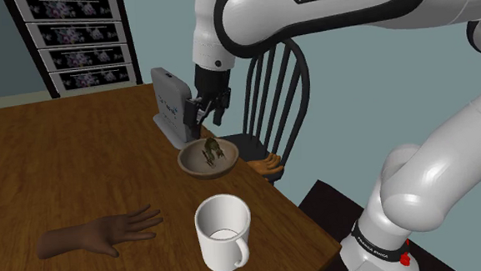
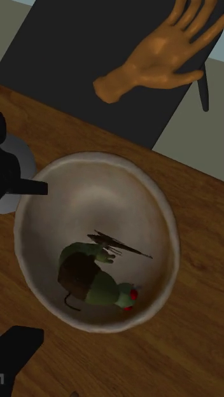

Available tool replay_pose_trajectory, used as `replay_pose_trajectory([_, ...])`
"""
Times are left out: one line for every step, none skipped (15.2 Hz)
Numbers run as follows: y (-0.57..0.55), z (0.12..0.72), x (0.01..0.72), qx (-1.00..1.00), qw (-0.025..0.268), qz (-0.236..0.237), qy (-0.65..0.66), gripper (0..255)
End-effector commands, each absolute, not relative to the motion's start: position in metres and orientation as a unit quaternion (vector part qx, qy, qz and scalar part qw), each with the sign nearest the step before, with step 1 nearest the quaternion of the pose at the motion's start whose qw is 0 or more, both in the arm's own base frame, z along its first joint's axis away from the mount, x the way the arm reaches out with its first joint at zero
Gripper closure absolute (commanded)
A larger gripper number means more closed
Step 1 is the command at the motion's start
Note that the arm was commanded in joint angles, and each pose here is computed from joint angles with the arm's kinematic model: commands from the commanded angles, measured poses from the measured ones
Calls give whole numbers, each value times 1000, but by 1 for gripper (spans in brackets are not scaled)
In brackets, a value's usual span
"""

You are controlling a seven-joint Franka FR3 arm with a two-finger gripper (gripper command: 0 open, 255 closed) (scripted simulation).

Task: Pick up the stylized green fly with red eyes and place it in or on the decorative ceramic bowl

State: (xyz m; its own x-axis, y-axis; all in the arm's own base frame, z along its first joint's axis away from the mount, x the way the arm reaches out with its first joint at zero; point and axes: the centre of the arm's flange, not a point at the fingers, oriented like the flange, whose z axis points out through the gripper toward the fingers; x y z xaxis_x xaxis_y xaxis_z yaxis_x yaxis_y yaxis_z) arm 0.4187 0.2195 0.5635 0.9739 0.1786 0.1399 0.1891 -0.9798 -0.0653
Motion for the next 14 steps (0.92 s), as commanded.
replay_pose_trajectory([220,564,419,-993,39,-67,-93,0])
replay_pose_trajectory([220,564,419,-993,39,-67,-93,0])
replay_pose_trajectory([218,577,417,-993,39,-67,-93,0])
replay_pose_trajectory([217,590,415,-993,39,-67,-93,0])
replay_pose_trajectory([216,603,414,-993,39,-67,-93,0])
replay_pose_trajectory([215,613,412,-993,39,-67,-93,0])
replay_pose_trajectory([215,613,412,-993,39,-67,-93,0])
replay_pose_trajectory([215,613,412,-993,39,-67,-93,0])
replay_pose_trajectory([215,613,412,-993,39,-67,-93,0])
replay_pose_trajectory([215,613,412,-993,39,-67,-93,0])
replay_pose_trajectory([215,613,412,-993,39,-67,-93,0])
replay_pose_trajectory([215,613,412,-993,39,-67,-93,0])
replay_pose_trajectory([215,613,412,-993,39,-67,-93,0])
replay_pose_trajectory([215,613,412,-993,39,-67,-93,0])
